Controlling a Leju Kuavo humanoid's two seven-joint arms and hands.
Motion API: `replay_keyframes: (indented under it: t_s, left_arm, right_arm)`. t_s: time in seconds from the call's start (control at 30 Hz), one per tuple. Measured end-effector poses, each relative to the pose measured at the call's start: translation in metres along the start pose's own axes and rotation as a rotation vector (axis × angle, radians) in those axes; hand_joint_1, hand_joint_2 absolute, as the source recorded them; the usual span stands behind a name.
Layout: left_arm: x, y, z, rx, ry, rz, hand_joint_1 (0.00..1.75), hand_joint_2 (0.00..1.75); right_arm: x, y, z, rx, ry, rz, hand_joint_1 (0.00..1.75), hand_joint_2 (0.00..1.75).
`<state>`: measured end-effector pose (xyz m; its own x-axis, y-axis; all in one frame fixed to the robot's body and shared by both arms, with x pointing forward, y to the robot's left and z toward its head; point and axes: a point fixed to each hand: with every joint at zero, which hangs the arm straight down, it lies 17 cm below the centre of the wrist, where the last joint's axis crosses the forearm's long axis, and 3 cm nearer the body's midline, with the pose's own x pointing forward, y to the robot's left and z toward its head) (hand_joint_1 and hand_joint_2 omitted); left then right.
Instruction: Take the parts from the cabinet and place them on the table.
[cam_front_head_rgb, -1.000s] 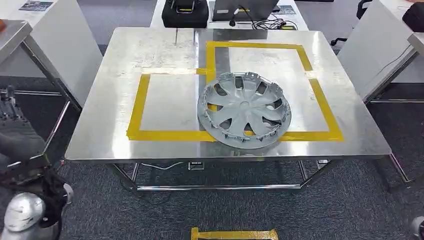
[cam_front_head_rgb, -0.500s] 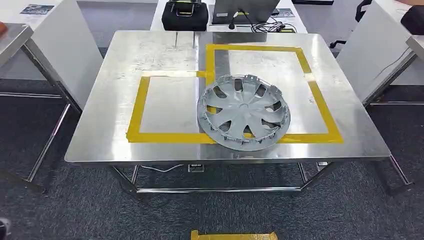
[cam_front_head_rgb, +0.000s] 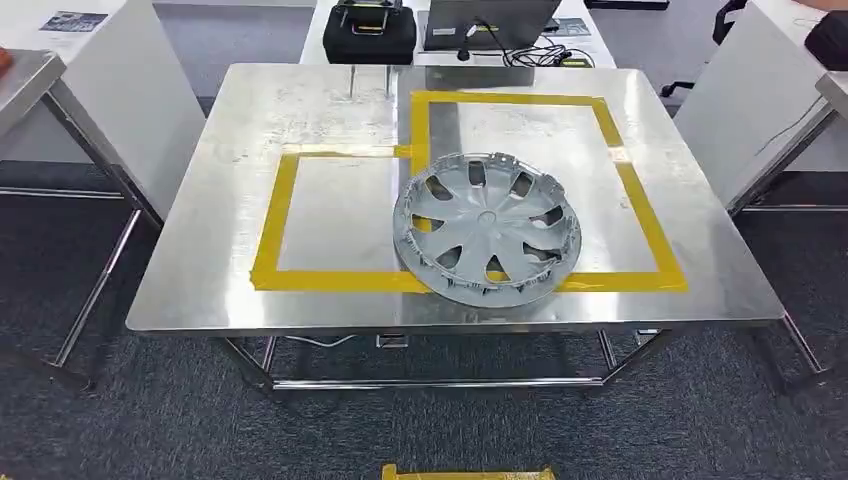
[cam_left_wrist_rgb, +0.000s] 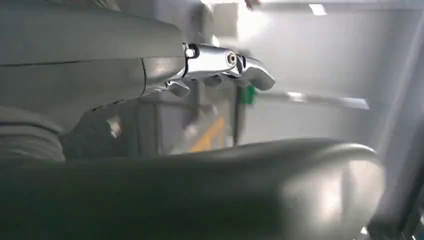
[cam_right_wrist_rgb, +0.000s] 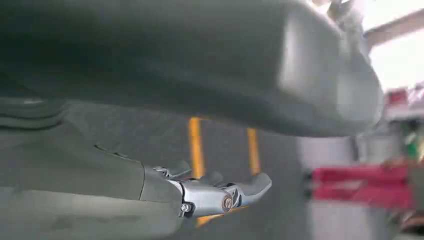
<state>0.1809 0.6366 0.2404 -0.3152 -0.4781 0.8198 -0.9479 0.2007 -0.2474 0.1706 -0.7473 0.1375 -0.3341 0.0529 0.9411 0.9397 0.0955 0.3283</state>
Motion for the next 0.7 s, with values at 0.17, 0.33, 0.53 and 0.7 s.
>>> replay_keyframes:
  t_s: [0.17, 0.33, 0.53, 0.7]
  left_arm:
    - [-0.093, 0.060, 0.023, 0.170, 0.179, -0.170, 0.00, 0.00]
    - [-0.160, 0.096, 0.069, 0.197, 0.342, -0.383, 0.00, 0.00]
    - [-0.212, 0.125, 0.132, 0.216, 0.545, -0.500, 0.00, 0.00]
    - [-0.243, 0.134, 0.185, 0.181, 0.710, -0.555, 0.00, 0.00]
  right_arm:
    - [-0.103, -0.056, 0.028, -0.166, 0.177, 0.028, 0.00, 0.00]
    - [-0.177, -0.094, 0.074, -0.268, 0.365, 0.110, 0.00, 0.00]
    - [-0.223, -0.121, 0.118, -0.328, 0.516, 0.178, 0.00, 0.00]
    - [-0.246, -0.138, 0.146, -0.362, 0.612, 0.225, 0.00, 0.00]
